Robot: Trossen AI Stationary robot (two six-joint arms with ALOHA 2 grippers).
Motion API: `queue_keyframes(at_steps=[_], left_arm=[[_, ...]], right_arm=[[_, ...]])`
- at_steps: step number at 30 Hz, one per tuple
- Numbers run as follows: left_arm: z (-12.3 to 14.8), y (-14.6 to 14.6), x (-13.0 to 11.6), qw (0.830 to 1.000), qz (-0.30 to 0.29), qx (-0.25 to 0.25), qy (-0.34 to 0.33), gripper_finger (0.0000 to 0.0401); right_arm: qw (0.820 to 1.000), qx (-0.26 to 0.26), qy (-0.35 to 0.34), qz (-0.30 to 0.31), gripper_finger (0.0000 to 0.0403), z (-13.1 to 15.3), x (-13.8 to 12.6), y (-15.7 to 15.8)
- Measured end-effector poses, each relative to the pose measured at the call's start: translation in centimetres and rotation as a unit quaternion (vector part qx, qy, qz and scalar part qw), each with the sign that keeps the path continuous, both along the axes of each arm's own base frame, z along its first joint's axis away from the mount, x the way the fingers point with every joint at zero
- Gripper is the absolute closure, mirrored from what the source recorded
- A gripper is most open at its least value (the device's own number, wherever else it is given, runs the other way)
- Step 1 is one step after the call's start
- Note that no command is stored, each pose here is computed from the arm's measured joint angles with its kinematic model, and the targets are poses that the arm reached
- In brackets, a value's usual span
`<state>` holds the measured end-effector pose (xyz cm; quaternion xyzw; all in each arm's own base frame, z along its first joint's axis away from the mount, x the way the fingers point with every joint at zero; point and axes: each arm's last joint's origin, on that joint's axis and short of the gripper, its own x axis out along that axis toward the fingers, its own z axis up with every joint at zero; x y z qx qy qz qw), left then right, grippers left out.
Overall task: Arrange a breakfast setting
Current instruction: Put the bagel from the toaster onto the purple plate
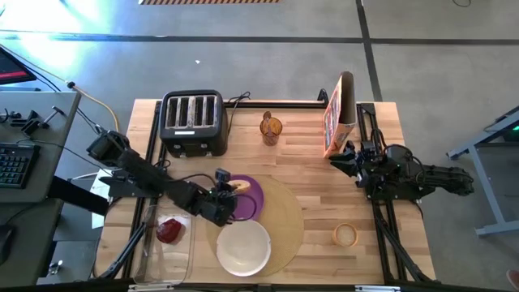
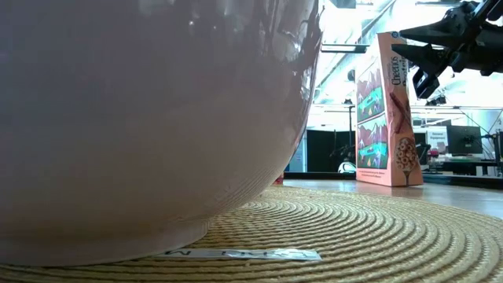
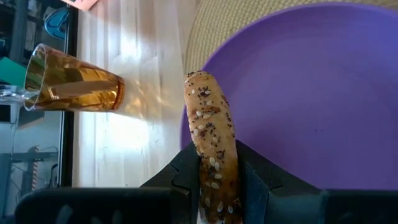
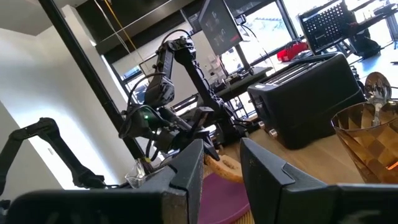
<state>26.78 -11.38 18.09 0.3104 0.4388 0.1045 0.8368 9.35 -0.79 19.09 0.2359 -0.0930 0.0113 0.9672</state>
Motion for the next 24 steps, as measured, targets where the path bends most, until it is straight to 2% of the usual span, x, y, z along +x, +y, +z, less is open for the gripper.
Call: queue_keyframes(at_steps=[18, 24], left_arm=[[-0.2, 1.6, 0.6, 0.999, 0.021, -0.043, 0.016, 0.0338], [-0.2, 1.8, 0.7, 0.997, 0.028, -0.065, 0.016, 0.0315]], right_arm=[[1.000, 0.000, 0.000, 0.000, 0.0313, 0.0, 0.0, 0.0], [1.000, 0.000, 0.000, 0.000, 0.0313, 0.0, 0.0, 0.0]])
